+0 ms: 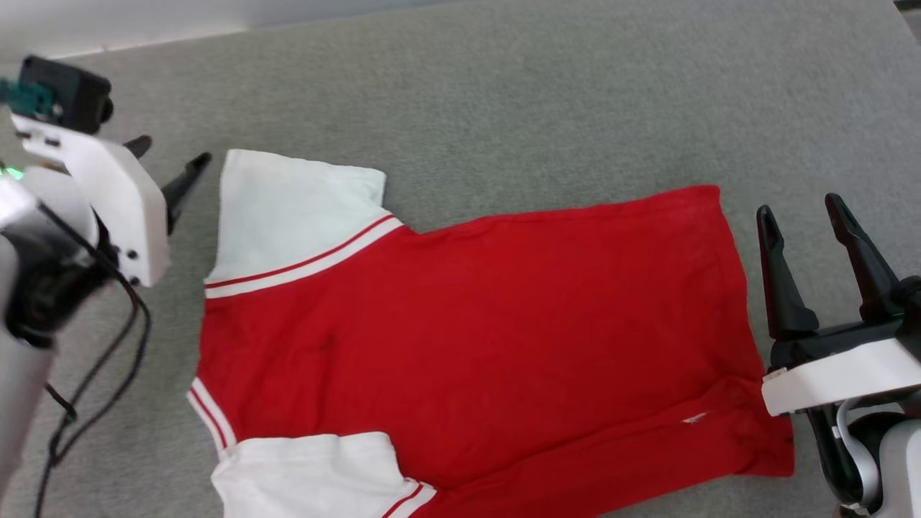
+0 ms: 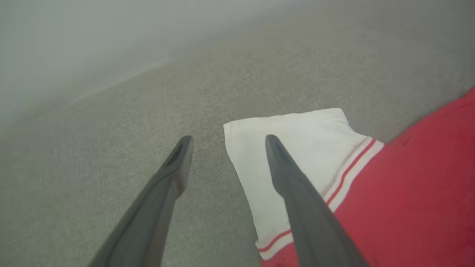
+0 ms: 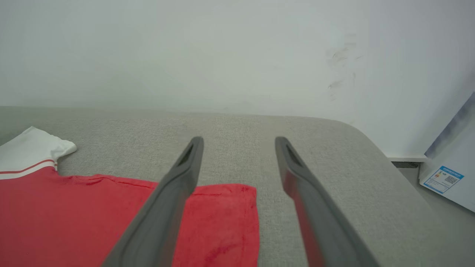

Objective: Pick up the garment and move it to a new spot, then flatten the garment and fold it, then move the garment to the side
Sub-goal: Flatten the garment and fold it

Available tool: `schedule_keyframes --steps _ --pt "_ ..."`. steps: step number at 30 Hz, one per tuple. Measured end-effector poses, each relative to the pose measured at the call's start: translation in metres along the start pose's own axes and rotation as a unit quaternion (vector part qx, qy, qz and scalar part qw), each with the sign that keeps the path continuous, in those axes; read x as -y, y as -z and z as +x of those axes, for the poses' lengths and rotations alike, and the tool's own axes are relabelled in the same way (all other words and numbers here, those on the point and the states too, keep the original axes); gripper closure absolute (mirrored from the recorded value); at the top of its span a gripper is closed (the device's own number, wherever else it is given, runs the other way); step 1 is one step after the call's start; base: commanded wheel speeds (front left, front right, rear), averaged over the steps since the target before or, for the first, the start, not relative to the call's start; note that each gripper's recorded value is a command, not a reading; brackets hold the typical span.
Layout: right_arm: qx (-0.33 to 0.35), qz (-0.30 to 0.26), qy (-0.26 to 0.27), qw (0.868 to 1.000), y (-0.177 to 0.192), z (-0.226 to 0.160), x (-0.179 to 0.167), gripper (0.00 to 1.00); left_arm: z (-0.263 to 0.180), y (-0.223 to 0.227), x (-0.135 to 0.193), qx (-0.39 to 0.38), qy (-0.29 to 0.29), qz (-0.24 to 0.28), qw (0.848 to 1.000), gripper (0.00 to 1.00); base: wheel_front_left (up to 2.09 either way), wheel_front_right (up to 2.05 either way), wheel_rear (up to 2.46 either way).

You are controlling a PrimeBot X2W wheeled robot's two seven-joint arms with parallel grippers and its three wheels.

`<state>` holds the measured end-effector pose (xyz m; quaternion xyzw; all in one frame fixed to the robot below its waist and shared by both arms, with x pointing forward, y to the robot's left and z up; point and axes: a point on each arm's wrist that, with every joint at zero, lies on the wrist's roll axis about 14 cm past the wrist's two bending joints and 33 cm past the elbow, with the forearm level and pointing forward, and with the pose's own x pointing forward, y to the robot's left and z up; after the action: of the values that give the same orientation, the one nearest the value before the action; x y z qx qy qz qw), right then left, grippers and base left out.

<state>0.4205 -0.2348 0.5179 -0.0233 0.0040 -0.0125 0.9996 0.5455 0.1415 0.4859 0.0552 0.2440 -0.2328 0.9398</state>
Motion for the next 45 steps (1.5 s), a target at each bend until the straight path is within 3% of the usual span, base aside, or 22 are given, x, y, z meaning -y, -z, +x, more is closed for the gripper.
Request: schedule_keyframes --steps 2,5,13,21,22,23,24,29,38,43,45 --pt "-0.015 0.003 0.014 1.000 0.013 -0.001 0.007 0.00 0.017 0.012 -0.004 -0.090 0.017 -0.007 0.996 0.00 0.00 0.00 0.00" --pt "-0.026 0.003 0.021 0.999 0.024 0.001 0.010 0.00 0.033 0.018 -0.003 -0.142 0.028 -0.025 0.989 0.00 0.00 0.00 0.00" --pt "-0.053 0.002 0.041 0.998 0.048 0.001 0.019 0.00 0.069 0.041 -0.006 -0.238 0.031 -0.065 0.969 0.00 0.00 0.00 0.00" --pt "-0.076 -0.004 0.061 0.995 0.063 -0.005 0.031 0.00 0.088 0.073 -0.005 -0.300 0.030 -0.061 0.951 0.00 0.00 0.00 0.00" --pt "-0.079 -0.003 0.061 0.995 0.065 -0.005 0.031 0.00 0.089 0.077 -0.006 -0.307 0.028 -0.057 0.949 0.22 0.00 0.00 0.00" --pt "-0.082 -0.003 0.061 0.995 0.067 -0.006 0.030 0.00 0.089 0.079 -0.006 -0.313 0.028 -0.054 0.948 0.78 0.00 0.00 0.00" --pt "-0.083 -0.003 0.061 0.995 0.067 -0.006 0.030 0.00 0.090 0.081 -0.006 -0.316 0.027 -0.052 0.947 1.00 0.00 0.00 0.00" --pt "-0.084 -0.002 0.061 0.995 0.068 -0.005 0.029 0.00 0.089 0.085 -0.002 -0.314 0.038 -0.057 0.947 1.00 0.00 0.00 0.00" --pt "-0.084 -0.030 0.041 0.995 0.050 -0.003 0.033 0.00 0.076 0.050 0.006 -0.223 0.050 -0.031 0.973 1.00 0.00 0.00 0.00" --pt "-0.135 -0.049 0.005 0.990 0.049 0.003 0.031 0.00 0.055 0.017 0.014 -0.154 0.058 0.007 0.986 1.00 0.00 0.00 0.00" --pt "-0.204 -0.061 -0.028 0.977 0.055 0.010 0.027 0.00 0.034 0.001 0.029 -0.113 0.074 0.031 0.990 1.00 0.00 0.00 0.00"
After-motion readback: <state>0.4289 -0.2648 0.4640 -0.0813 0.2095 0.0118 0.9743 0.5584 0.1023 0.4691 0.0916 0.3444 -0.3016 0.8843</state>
